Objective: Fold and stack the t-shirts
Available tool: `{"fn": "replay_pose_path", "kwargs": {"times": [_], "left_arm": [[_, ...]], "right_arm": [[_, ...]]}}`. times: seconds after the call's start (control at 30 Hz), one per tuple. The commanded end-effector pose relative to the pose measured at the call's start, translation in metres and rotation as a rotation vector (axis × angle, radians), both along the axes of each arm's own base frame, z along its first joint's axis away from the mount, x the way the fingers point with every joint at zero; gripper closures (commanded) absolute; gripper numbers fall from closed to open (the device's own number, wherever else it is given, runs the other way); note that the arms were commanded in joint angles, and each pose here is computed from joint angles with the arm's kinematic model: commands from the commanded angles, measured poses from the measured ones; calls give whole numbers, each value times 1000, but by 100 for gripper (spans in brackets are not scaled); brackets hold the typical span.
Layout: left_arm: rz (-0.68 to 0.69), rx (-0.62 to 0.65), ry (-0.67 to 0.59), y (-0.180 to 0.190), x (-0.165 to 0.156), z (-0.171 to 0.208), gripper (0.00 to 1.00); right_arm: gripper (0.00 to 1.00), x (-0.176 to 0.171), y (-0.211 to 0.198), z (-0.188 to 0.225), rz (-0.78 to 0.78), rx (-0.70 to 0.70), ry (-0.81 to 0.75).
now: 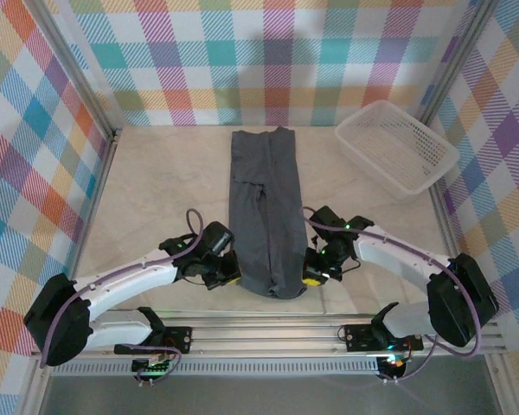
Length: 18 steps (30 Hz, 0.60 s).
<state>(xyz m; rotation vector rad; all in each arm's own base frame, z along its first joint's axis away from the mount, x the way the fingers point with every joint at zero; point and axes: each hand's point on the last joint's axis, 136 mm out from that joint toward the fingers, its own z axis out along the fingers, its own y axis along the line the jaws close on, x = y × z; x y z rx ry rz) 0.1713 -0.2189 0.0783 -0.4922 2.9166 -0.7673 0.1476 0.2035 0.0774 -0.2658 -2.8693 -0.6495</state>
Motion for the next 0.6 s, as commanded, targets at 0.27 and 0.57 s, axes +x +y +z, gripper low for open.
{"fn": "replay_pose_path", "kwargs": {"times": [0.27, 0.57], "left_arm": [[254, -102, -153, 13, 119, 53, 100], [281, -65, -185, 17, 210, 45, 100]], "right_arm": [[100, 130, 4, 42, -166, 56, -149], [100, 222, 7, 31, -231, 56, -190]]}}
